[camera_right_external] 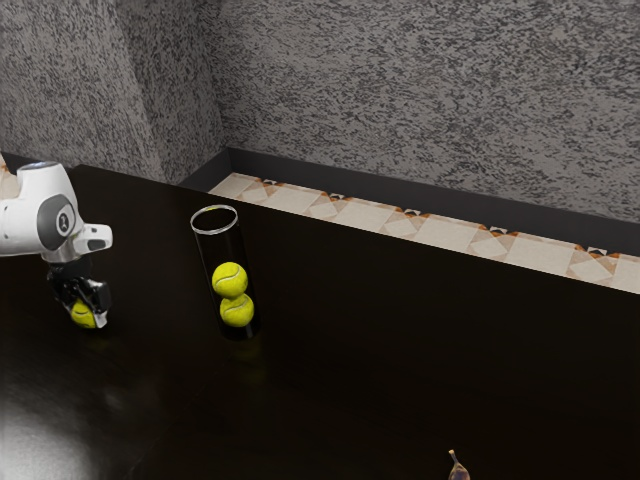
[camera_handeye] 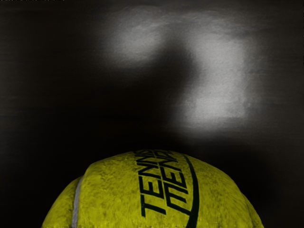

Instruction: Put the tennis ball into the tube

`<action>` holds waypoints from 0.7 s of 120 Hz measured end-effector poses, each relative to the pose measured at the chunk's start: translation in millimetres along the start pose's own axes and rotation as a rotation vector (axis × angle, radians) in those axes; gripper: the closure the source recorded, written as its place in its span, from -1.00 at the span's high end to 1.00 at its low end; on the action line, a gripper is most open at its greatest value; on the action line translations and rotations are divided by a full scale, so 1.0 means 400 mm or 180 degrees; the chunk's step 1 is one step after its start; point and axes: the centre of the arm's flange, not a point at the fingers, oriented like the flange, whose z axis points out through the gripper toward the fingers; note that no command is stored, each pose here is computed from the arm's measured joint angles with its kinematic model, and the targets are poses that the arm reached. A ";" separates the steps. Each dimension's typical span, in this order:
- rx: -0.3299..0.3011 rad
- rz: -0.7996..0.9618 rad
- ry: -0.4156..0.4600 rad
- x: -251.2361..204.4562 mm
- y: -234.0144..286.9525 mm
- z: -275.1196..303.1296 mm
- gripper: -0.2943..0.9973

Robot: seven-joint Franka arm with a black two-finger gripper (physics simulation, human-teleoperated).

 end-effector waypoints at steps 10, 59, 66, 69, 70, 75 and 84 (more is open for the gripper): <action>0.0011 0.0021 0.0014 0.003 0.001 0.000 0.19; 0.0260 0.0174 0.0620 -0.121 0.121 -0.339 0.08; 0.0300 0.0270 0.0735 -0.129 0.174 -0.409 0.07; 0.0309 0.0307 0.0791 -0.132 0.198 -0.441 0.07; 0.0311 0.0319 0.0807 -0.133 0.206 -0.451 0.07; 0.0298 0.0372 0.0881 -0.139 0.247 -0.496 0.07; 0.0267 0.0503 0.0967 -0.143 0.329 -0.560 0.07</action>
